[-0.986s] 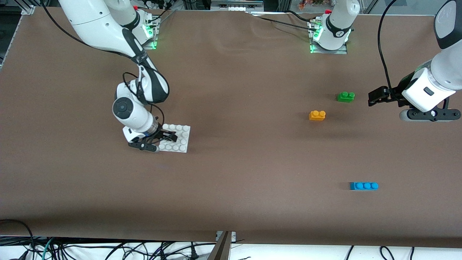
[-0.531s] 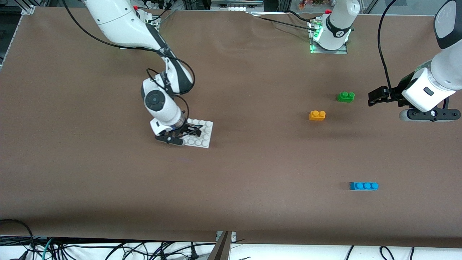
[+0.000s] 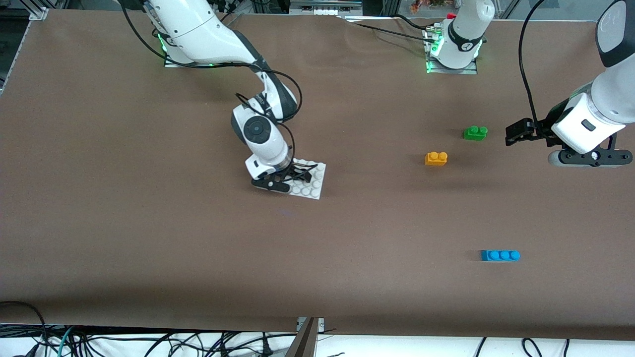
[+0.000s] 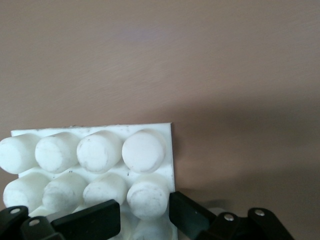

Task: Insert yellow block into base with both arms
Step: 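Slide the white base plate with the right gripper toward the yellow block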

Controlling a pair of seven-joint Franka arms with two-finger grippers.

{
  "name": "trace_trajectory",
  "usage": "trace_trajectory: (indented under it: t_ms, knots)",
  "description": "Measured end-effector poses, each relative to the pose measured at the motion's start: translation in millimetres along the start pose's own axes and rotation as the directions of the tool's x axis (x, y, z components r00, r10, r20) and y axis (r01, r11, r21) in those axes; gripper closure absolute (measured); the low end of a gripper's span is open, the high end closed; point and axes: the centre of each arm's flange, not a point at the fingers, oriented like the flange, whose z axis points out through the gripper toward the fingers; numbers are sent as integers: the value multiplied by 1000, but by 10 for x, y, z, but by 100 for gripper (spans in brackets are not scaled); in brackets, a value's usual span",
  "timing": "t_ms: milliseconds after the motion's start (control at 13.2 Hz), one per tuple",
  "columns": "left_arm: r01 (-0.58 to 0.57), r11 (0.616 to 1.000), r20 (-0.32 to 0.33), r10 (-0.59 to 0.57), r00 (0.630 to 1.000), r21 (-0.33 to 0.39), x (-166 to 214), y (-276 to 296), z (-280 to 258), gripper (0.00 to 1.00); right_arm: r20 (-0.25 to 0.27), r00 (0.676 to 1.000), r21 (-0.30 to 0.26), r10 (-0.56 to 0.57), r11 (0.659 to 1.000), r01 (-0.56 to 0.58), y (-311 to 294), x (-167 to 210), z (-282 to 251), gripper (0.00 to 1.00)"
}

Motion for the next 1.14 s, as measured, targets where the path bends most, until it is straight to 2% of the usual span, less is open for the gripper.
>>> trace_trajectory:
  t_ms: [531,759,1138]
  knots:
    - [0,1000,0,0,1000,0,0,0,0,0,-11,992,39,-122,992,123,-685,-553,84,50]
    - [0,1000,0,0,1000,0,1,-2,1,0,-15,985,38,-173,984,174,-841,-772,109,50]
    - [1,1000,2,-1,1000,0,7,-5,13,0,-16,983,38,-183,982,184,-899,-846,120,50]
